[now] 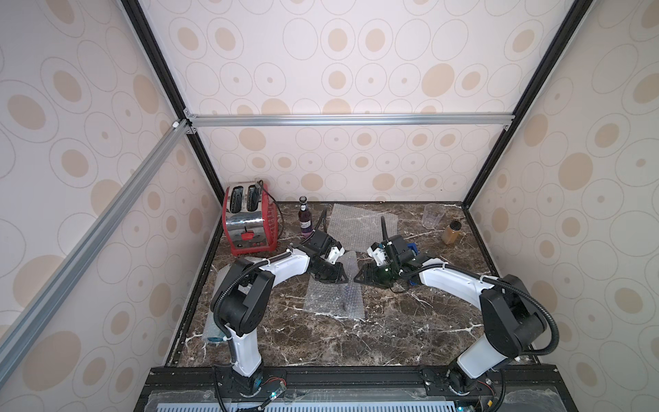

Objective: Wrap wine bottles in bubble wrap
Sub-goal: Wrap the wine bottle in bubble wrap.

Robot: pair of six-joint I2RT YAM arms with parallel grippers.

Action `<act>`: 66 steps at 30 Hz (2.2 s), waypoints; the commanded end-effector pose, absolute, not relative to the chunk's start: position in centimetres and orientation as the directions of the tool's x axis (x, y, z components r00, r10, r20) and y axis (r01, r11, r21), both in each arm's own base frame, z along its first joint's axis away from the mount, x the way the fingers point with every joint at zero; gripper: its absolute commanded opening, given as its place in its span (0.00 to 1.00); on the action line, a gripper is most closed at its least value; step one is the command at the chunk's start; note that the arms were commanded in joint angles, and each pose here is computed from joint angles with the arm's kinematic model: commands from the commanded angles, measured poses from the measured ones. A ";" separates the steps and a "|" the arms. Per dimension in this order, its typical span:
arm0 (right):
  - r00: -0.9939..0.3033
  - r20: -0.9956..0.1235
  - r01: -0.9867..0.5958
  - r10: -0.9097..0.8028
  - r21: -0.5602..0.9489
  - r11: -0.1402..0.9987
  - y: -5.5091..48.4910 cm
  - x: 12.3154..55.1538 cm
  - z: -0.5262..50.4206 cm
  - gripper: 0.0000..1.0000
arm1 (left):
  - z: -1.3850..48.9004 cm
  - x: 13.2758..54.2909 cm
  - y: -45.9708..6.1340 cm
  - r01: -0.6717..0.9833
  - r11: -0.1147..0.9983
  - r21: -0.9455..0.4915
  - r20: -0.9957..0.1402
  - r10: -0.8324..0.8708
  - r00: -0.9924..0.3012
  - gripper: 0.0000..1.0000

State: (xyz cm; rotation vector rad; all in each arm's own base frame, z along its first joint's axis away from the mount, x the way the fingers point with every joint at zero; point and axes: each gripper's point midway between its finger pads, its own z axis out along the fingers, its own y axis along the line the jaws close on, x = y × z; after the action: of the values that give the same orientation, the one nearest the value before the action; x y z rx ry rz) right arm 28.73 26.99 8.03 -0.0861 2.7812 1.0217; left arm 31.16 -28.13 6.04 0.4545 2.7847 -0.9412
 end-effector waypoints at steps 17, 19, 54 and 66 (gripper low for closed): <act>-0.990 -0.140 -0.072 0.027 0.659 0.749 28.0 28.3 5.6 0.60 | 4.7 30.9 -26.6 0.387 0.801 -0.458 -0.230 0.314 -0.921 0.00; -0.989 -0.147 -0.088 0.013 0.657 0.749 28.4 28.2 5.4 0.60 | 4.5 31.1 -26.8 0.387 0.801 -0.457 -0.224 0.317 -0.921 0.00; -0.988 -0.110 0.046 0.107 0.454 0.890 27.4 27.9 0.7 0.58 | 9.3 31.2 -23.8 0.320 0.839 -0.441 -0.313 0.191 -0.931 0.40; -0.982 -0.110 0.084 0.154 0.477 0.875 27.7 28.3 1.0 0.58 | 7.0 29.1 -25.2 0.287 0.760 -0.583 -0.273 0.149 -0.950 0.43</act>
State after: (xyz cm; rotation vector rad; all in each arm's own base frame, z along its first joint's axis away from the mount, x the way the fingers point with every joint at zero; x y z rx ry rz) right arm 29.20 30.95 4.81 0.0632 2.8013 0.9599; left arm 28.26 -24.53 6.51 0.3555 2.7924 -0.9059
